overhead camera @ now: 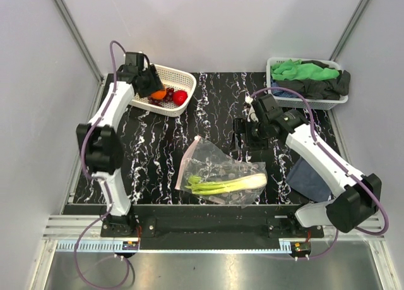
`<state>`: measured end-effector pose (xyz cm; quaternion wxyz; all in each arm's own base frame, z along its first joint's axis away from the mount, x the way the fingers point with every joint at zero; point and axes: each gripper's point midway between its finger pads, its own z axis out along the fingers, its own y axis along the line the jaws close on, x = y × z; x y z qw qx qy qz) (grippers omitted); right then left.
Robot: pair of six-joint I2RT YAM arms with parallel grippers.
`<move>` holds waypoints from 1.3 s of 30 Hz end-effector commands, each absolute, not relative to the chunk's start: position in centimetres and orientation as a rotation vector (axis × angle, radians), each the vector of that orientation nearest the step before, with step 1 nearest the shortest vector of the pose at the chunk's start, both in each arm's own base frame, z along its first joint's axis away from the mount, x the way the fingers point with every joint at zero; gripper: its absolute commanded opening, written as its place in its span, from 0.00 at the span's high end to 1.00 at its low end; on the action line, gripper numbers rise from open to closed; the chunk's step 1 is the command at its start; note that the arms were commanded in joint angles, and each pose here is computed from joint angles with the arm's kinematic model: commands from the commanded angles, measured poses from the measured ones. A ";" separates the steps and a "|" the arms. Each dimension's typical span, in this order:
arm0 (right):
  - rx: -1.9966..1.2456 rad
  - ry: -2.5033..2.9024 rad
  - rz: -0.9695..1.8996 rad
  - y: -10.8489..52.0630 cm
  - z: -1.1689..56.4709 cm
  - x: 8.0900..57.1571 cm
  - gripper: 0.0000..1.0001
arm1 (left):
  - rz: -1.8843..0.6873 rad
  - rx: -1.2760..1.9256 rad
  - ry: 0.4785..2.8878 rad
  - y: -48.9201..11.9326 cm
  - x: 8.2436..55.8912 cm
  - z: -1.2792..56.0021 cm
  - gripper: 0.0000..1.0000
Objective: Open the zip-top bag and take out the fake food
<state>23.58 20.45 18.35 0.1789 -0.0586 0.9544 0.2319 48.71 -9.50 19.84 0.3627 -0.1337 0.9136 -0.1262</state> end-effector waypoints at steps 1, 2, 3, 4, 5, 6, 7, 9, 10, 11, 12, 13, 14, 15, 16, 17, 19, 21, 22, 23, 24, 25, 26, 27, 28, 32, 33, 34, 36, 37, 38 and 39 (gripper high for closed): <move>-0.276 2.653 0.790 22.1 20.7 23.6 0.12 | -0.678 -0.429 2.225 -10.8 55.2 22.1 0.80; -0.282 2.655 0.811 22.5 20.7 23.7 0.11 | -0.686 -0.454 2.216 -10.1 56.2 21.9 0.71; -0.294 2.659 0.846 22.9 20.8 23.5 0.07 | -0.688 -0.491 2.233 -9.7 57.3 20.2 0.30; -0.295 2.671 0.853 23.2 20.6 23.5 0.04 | -0.687 -0.489 2.192 -9.1 58.3 21.4 0.18; -0.305 2.665 0.859 23.6 20.9 23.6 0.00 | -0.679 -0.496 2.189 -8.7 58.7 21.2 0.10; -0.319 2.664 0.859 23.9 21.0 23.6 0.00 | -0.665 -0.495 2.178 -8.3 58.9 21.5 0.01; -0.336 2.655 0.859 24.4 21.3 23.8 0.00 | -0.653 -0.485 2.157 -7.9 59.1 22.1 0.01; -0.393 2.646 0.832 25.7 21.5 23.3 0.00 | -0.627 -0.452 2.128 -7.4 58.2 24.1 0.01; -0.405 2.642 0.821 26.5 21.6 23.6 0.00 | -0.626 -0.442 2.126 -7.5 57.5 24.7 0.01; -0.433 2.648 0.818 27.6 21.6 22.8 0.00 | -0.618 -0.456 2.168 -7.4 56.3 23.2 0.01; -0.424 2.648 0.787 28.1 21.4 23.0 0.00 | -0.589 -0.459 2.167 -7.0 55.1 23.6 0.01; -0.425 2.661 0.772 28.9 21.0 23.1 0.00 | -0.574 -0.448 2.128 -6.9 53.1 26.2 0.01; -0.405 2.673 0.755 29.8 20.8 22.8 0.00 | -0.512 -0.472 2.173 -6.3 50.9 24.3 0.01; -0.400 2.695 0.737 30.5 20.0 22.7 0.00 | -0.474 -0.471 2.186 -6.2 49.2 23.9 0.01; -0.372 2.690 0.741 31.3 20.3 22.8 0.00 | -0.462 -0.456 2.120 -6.0 46.6 27.0 0.01; -0.377 2.686 0.694 32.0 20.0 22.5 0.00 | -0.418 -0.487 2.187 -5.6 44.0 23.8 0.01; -0.314 2.688 0.641 33.1 19.7 22.9 0.00 | -0.408 -0.480 2.130 -5.3 39.6 26.0 0.01; -0.294 2.678 0.569 34.5 19.0 23.3 0.00 | -0.420 -0.518 2.211 -5.6 35.0 22.0 0.01; -0.265 2.683 0.539 34.9 18.6 23.5 0.00 | -0.451 -0.506 2.184 -5.8 32.5 22.6 0.01; -0.248 2.670 0.497 35.1 18.5 24.0 0.00 | -0.461 -0.510 2.219 -6.0 30.3 21.7 0.02; -0.244 2.665 0.478 36.2 18.2 24.6 0.00 | -0.442 -0.506 2.280 -6.1 28.1 19.2 0.02; -0.214 2.690 0.401 35.7 17.8 24.8 0.00 | -0.420 -0.489 2.250 -5.9 26.4 19.6 0.02; -0.214 2.700 0.364 35.8 17.6 25.0 0.00 | -0.409 -0.484 2.287 -6.0 24.8 18.7 0.03; -0.220 2.694 0.339 36.8 17.8 25.5 0.00 | -0.402 -0.475 2.332 -6.2 23.4 16.9 0.03; -0.249 2.715 0.266 36.4 17.4 24.7 0.00 | -0.397 -0.463 2.333 -6.3 22.7 16.7 0.03; -0.279 2.745 0.067 36.0 15.2 24.0 0.00 | -0.341 -0.424 2.352 -6.3 20.5 16.6 0.04; -0.282 2.750 0.028 36.2 14.5 23.9 0.00 | -0.330 -0.432 2.351 -6.4 20.3 16.9 0.03; -0.273 2.755 -0.007 36.2 14.2 23.5 0.00 | -0.311 -0.465 2.326 -6.1 20.3 18.0 0.02; -0.288 2.743 -0.062 37.1 13.6 23.0 0.00 | -0.241 -0.597 2.330 -5.2 19.3 18.2 0.01; -0.261 2.746 -0.080 37.4 13.4 22.9 0.00 | -0.227 -0.641 2.328 -5.0 19.0 18.6 0.01; -0.255 2.737 -0.103 37.7 13.3 22.9 0.00 | -0.226 -0.700 2.318 -4.8 18.5 19.3 0.01; -0.252 2.738 -0.135 38.1 13.0 23.2 0.00 | -0.234 -0.692 2.319 -5.1 18.2 19.6 0.01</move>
